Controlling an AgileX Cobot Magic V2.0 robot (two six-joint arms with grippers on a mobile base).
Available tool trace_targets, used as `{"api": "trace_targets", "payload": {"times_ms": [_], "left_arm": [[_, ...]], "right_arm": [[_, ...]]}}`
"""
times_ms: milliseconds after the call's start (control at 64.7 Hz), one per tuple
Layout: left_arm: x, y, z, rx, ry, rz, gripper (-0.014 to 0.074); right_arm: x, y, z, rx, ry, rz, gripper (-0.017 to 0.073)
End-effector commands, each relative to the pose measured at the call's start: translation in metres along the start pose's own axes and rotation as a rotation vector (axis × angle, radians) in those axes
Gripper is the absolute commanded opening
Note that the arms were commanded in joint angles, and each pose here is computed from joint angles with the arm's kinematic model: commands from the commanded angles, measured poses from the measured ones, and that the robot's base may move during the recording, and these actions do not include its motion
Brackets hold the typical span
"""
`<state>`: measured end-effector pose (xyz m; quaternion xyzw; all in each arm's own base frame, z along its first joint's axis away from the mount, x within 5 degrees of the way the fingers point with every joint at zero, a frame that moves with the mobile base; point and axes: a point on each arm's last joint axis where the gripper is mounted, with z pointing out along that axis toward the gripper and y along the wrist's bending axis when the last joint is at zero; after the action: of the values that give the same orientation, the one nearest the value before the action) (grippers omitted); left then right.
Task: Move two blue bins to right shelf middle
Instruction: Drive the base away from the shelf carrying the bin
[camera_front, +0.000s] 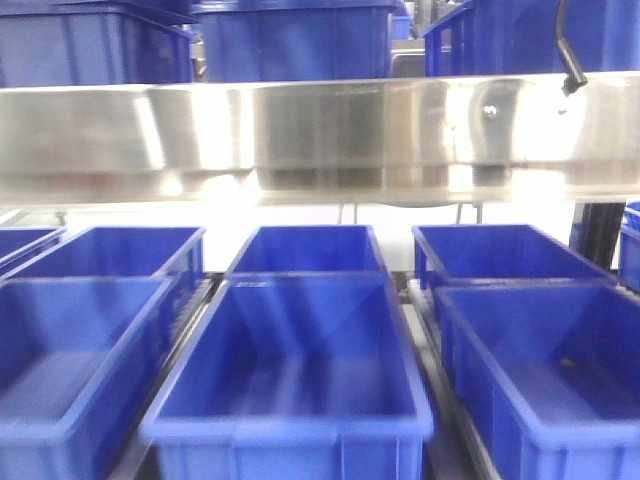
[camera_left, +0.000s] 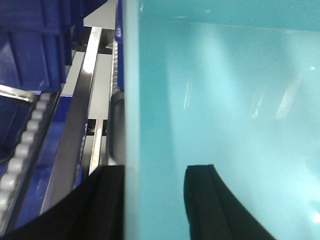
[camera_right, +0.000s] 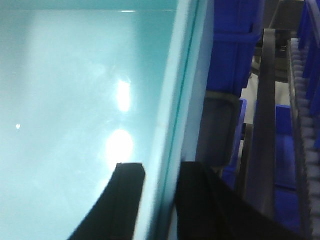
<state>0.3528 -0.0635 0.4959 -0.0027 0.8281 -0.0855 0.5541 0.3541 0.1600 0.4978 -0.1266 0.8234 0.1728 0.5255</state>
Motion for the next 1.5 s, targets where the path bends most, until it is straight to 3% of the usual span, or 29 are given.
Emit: {"api": "trace_targets", "payload": {"times_ms": [0, 1483], "left_arm": [[-0.0135, -0.0066, -0.015, 0.052, -0.098, 0.01, -0.0111], [-0.0136, -0.0064, -0.0151, 0.051, -0.099, 0.012, -0.0111]], "right_arm": [[-0.0151, -0.0007, -0.0068, 0.001, -0.134, -0.001, -0.0154], [-0.0138, -0.001, -0.0031, 0.001, -0.129, 0.0, -0.0154]]}}
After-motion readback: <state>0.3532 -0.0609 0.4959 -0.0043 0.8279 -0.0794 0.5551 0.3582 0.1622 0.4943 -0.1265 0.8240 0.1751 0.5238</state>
